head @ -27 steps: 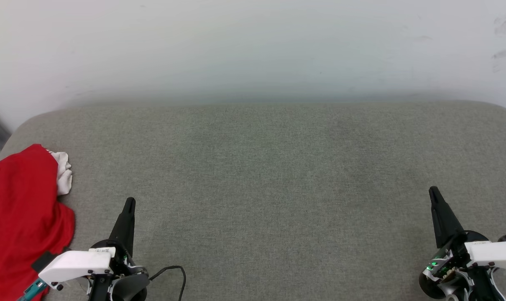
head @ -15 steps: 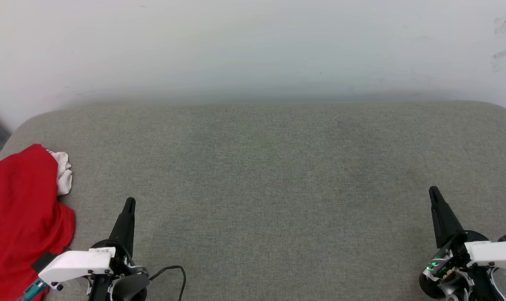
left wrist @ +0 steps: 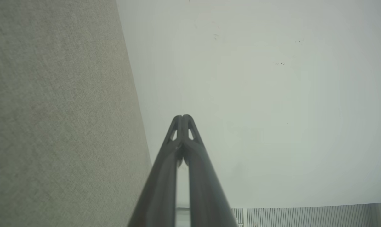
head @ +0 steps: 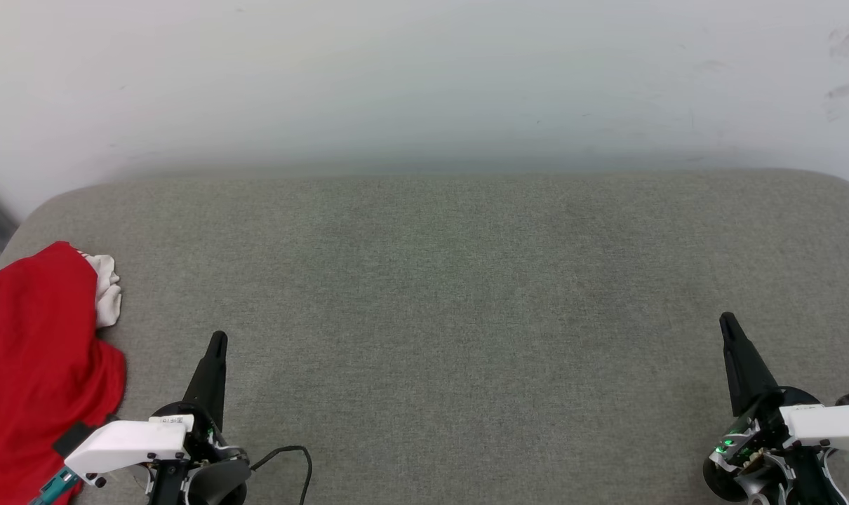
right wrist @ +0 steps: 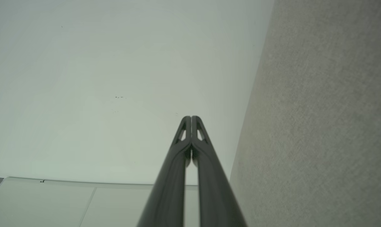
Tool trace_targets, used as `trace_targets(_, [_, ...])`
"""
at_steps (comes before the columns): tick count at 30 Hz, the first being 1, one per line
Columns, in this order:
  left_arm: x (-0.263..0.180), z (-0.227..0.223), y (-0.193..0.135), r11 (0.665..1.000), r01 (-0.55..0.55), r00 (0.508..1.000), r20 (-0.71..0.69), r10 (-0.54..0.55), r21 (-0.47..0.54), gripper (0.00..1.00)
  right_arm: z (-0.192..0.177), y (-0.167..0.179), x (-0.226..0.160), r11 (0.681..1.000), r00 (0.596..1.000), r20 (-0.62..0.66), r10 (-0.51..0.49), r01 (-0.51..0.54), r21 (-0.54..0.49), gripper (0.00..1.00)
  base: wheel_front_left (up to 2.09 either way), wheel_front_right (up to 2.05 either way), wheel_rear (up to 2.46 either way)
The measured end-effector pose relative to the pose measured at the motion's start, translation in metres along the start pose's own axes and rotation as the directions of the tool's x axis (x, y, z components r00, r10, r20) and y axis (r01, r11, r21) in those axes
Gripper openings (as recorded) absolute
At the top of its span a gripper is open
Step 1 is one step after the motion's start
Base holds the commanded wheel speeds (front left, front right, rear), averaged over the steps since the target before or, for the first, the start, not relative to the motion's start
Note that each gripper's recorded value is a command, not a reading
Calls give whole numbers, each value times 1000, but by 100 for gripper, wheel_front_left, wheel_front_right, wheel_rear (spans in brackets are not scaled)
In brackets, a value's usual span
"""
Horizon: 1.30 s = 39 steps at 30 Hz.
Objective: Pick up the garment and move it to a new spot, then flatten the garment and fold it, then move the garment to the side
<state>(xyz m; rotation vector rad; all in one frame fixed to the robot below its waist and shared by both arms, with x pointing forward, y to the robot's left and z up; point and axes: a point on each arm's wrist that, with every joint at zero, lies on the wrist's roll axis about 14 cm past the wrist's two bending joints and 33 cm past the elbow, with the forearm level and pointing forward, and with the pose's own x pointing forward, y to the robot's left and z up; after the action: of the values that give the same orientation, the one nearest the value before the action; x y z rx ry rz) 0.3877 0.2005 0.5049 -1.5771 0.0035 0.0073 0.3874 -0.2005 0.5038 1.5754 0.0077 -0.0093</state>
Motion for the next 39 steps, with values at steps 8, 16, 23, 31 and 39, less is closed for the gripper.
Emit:
trace_targets(8, [0,0,0,1000,0,1000,0,0,0,0,0,0,0,1000,1000,0,0,0,0,0,0,0,0])
trace_targets(16, [0,0,1,1000,-3,1000,0,3,-1,100,0,-1,0,1000,1000,0,-2,2,1,100,0,0,0])
trace_targets(23, [-9,-5,19,998,-56,998,-4,56,-3,100,1,-21,-10,998,998,14,-60,60,-3,100,0,0,0])
trace_targets(31, [-6,-15,11,999,-30,999,-10,30,29,100,1,-16,-11,997,998,32,-46,48,-59,100,0,0,0])
trace_targets(39, [-5,-22,4,980,-8,1000,-28,14,201,100,3,-8,-12,976,999,49,-24,34,-215,100,0,0,0])
